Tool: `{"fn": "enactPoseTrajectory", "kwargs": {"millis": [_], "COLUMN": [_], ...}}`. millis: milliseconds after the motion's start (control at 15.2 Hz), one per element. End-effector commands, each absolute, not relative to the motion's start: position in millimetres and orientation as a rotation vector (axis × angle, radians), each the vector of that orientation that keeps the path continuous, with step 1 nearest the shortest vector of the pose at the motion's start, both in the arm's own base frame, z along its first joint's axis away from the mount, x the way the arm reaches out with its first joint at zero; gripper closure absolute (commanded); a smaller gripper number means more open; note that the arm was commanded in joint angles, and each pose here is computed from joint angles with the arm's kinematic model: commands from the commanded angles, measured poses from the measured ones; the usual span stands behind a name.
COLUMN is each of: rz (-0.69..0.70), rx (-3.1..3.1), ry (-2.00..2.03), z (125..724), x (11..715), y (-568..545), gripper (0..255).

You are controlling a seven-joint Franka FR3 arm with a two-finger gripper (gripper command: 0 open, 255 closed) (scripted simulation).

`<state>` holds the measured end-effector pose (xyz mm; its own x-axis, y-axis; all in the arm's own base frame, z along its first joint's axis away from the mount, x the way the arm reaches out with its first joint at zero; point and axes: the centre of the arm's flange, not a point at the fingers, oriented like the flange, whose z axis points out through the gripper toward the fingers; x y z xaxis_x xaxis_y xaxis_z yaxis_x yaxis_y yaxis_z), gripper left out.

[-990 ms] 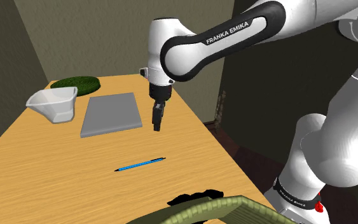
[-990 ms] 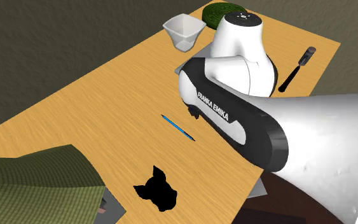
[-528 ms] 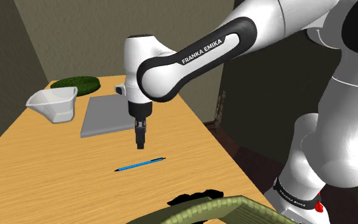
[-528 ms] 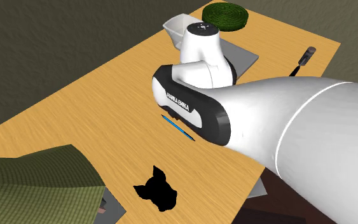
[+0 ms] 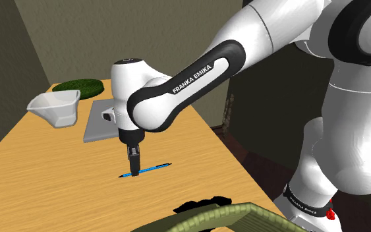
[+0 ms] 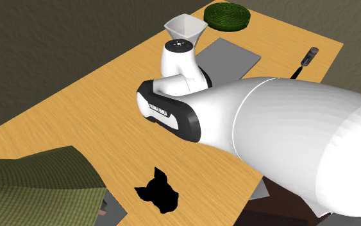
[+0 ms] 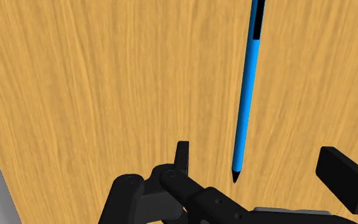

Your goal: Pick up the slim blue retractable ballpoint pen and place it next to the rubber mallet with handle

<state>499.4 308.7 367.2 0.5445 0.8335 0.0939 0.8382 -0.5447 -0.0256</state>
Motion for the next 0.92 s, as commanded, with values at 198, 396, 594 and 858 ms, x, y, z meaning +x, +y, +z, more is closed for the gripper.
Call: {"fn": "enactPoseTrajectory", "kwargs": {"millis": [198, 396, 594, 858], "rz": [-0.109, -0.109, -0.109, -0.109], "rx": [-2.7, -2.7, -2.7, -2.7], "ry": [-1.466, -1.466, -1.466, -1.466], "z": [343.6, 343.6, 343.6, 343.6], "x": [499.6, 499.7, 499.7, 499.7], "y": [311.3, 311.3, 311.3, 311.3], "gripper": [0, 0, 0, 255]}}
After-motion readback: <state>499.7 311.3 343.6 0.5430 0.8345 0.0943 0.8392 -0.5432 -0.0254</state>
